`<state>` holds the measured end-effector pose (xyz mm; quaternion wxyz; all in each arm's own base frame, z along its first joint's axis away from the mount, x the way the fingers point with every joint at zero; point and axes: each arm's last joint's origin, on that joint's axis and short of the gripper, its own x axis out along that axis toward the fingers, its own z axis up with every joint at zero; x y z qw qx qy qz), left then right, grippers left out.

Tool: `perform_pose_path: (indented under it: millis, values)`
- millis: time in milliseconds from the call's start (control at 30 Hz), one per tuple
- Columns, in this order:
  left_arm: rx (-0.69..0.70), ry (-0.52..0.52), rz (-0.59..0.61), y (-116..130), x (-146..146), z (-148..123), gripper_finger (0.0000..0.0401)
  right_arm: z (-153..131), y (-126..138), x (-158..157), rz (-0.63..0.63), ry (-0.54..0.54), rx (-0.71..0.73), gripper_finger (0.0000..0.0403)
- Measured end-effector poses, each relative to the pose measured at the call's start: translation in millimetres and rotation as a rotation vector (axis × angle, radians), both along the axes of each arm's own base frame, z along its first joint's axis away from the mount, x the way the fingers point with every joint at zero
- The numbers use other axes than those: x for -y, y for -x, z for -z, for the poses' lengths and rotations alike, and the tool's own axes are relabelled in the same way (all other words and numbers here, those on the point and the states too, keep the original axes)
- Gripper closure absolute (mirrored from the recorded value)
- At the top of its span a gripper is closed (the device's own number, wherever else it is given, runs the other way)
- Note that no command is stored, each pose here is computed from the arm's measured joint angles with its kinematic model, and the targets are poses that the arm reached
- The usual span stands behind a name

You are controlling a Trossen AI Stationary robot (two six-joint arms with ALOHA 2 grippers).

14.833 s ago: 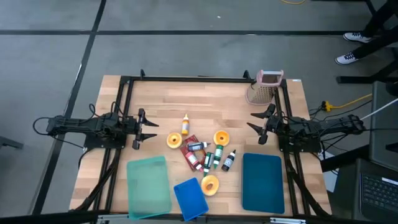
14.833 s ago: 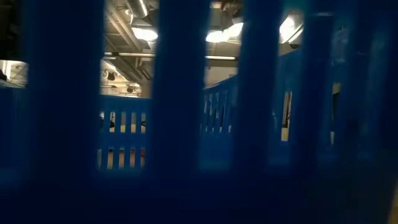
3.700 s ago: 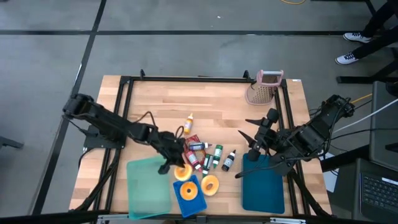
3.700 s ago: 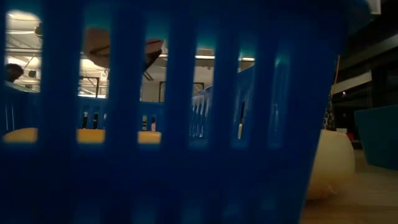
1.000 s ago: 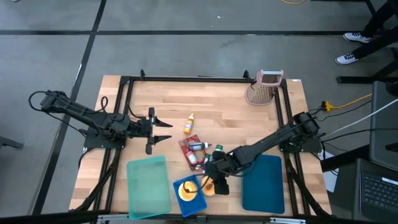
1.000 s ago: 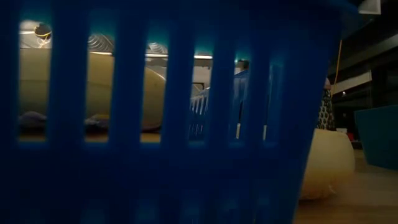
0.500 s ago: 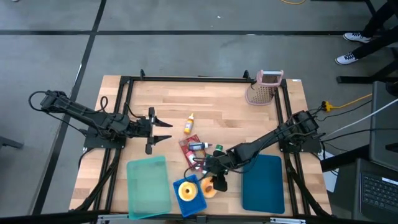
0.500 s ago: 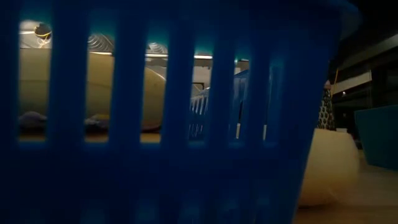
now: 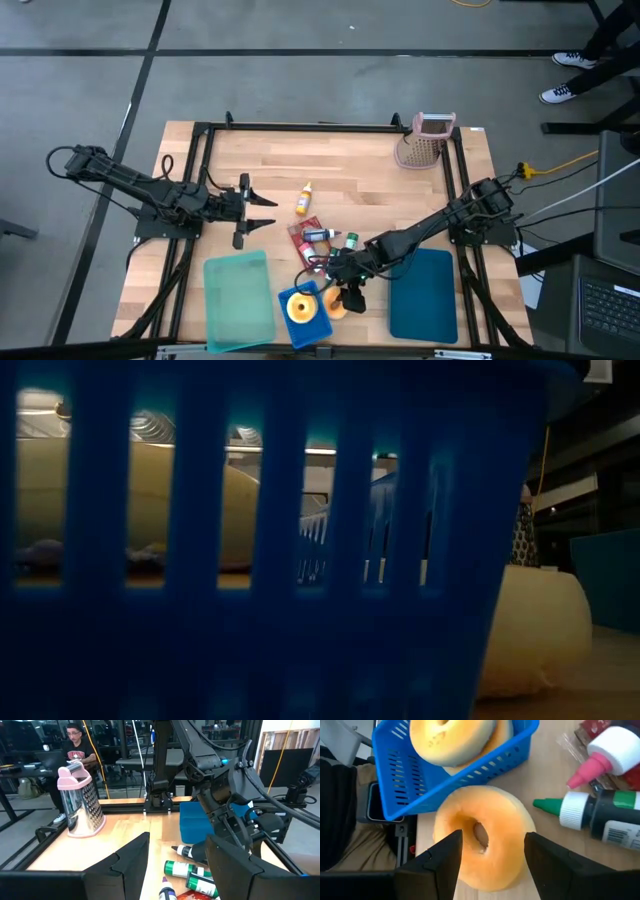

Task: Pick & Place Food Item
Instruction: Put the donut into the blue bin

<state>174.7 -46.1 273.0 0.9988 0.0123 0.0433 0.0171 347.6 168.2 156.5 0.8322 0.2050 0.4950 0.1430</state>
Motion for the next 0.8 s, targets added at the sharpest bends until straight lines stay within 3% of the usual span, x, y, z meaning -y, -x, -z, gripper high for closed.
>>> perform_pose_path:
  millis: [800]
  values:
    - [-0.009, 0.006, -0.001, 0, 0, 1, 0.0212, 26, -3, -4, 0.074, 0.03, -0.066, 0.0193]
